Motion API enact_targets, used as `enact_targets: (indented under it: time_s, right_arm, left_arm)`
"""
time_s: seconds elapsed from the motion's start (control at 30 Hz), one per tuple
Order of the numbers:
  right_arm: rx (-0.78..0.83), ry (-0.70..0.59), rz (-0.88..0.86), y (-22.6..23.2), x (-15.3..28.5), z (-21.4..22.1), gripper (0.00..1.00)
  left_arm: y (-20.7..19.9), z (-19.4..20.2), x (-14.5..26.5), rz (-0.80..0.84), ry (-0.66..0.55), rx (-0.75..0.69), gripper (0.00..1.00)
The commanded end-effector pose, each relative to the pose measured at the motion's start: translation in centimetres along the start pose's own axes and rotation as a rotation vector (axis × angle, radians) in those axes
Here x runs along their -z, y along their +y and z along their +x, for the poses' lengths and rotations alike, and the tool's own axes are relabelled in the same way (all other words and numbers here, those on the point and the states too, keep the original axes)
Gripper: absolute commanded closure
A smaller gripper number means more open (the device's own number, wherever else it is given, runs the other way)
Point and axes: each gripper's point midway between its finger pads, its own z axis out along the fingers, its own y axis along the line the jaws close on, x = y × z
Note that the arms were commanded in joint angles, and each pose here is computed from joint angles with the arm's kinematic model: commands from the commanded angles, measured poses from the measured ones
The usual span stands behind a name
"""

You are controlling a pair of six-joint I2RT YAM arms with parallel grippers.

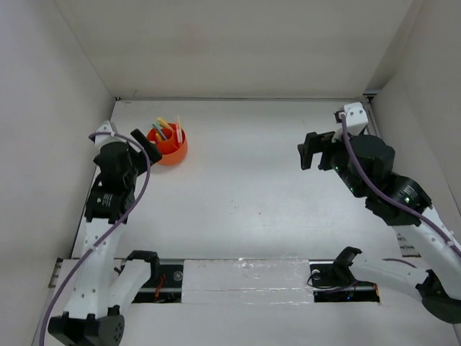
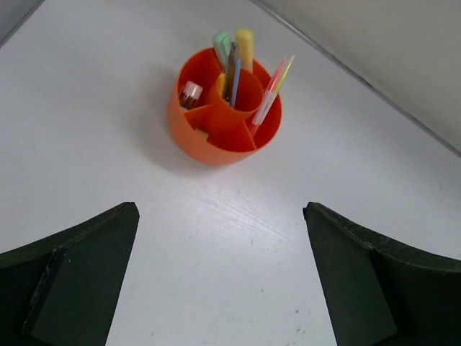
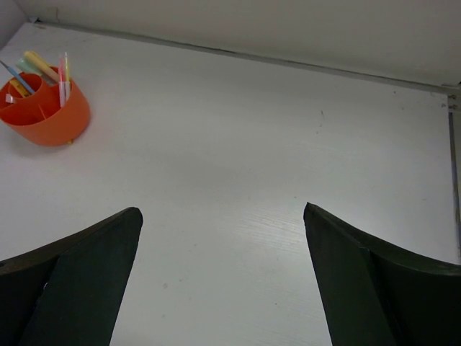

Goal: Sort the stationery into containers
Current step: Reset both arms

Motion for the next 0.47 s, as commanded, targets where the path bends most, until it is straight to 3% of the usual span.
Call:
enact_targets:
  time_s: [0.0,0.27,0.43]
  right_arm:
    - [-0.028,-0.022,0.033,-1.8,2.2,0.0,0.00]
    - [-0.066,-0.066,0.035,-3.4,4.4,1.5,0.00]
    - [-0.080,-0.053,0.058,-3.7,4.3,2.0,0.00]
  left_arm:
    - [1.5,-0.5,2.0,-0.005,-0.097,0.035,0.01]
    - [2.8,-1.6,4.1,-0.022,-0.207,0.106,0.00]
    - [2.9,-1.4,4.1,-0.021,-0.207,0.115,0.00]
